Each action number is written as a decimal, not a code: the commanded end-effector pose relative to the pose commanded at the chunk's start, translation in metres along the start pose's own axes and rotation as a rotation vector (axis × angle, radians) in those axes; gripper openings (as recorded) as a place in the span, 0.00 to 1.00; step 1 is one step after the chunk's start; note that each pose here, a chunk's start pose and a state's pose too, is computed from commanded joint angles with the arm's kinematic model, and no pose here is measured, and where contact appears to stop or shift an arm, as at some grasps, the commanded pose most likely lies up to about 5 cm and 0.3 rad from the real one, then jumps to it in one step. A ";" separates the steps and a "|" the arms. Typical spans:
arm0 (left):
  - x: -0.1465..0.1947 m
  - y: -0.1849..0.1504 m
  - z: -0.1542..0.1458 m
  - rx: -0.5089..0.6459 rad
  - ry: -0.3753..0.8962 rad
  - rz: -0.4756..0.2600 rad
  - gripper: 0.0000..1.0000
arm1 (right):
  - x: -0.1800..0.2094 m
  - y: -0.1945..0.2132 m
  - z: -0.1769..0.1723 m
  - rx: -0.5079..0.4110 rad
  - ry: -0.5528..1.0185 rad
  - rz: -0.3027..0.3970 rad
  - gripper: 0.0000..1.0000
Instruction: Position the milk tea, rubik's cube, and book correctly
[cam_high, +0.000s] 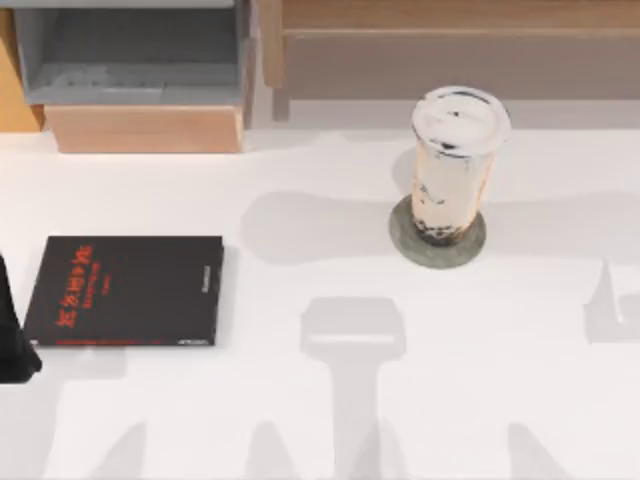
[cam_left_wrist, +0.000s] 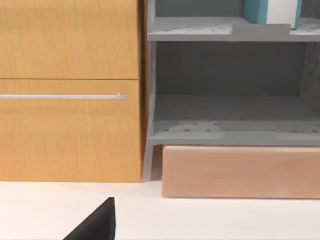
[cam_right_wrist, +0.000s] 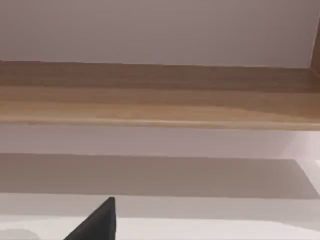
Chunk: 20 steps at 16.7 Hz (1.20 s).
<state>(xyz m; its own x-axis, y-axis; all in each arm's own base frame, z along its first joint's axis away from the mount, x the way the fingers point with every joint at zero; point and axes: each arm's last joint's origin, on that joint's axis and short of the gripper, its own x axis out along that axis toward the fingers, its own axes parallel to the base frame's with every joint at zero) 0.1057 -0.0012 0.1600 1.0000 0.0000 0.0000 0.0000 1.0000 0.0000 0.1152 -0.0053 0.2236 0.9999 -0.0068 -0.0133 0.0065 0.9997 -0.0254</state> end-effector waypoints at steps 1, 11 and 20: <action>0.000 0.000 0.000 0.000 0.000 0.000 1.00 | -0.004 0.001 -0.016 0.004 -0.004 0.001 1.00; 0.000 0.000 0.000 0.000 0.000 0.000 1.00 | -0.009 0.006 -0.064 0.025 -0.013 0.007 1.00; 0.022 -0.006 0.088 -0.017 -0.091 -0.008 1.00 | -0.009 0.006 -0.064 0.025 -0.013 0.007 1.00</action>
<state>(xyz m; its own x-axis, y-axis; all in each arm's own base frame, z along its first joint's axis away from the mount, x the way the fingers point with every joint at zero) 0.1278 -0.0071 0.2481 0.9958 -0.0071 0.0910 0.0087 0.9998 -0.0163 0.1057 -0.0012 0.1600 1.0000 0.0000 0.0000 0.0000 1.0000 0.0000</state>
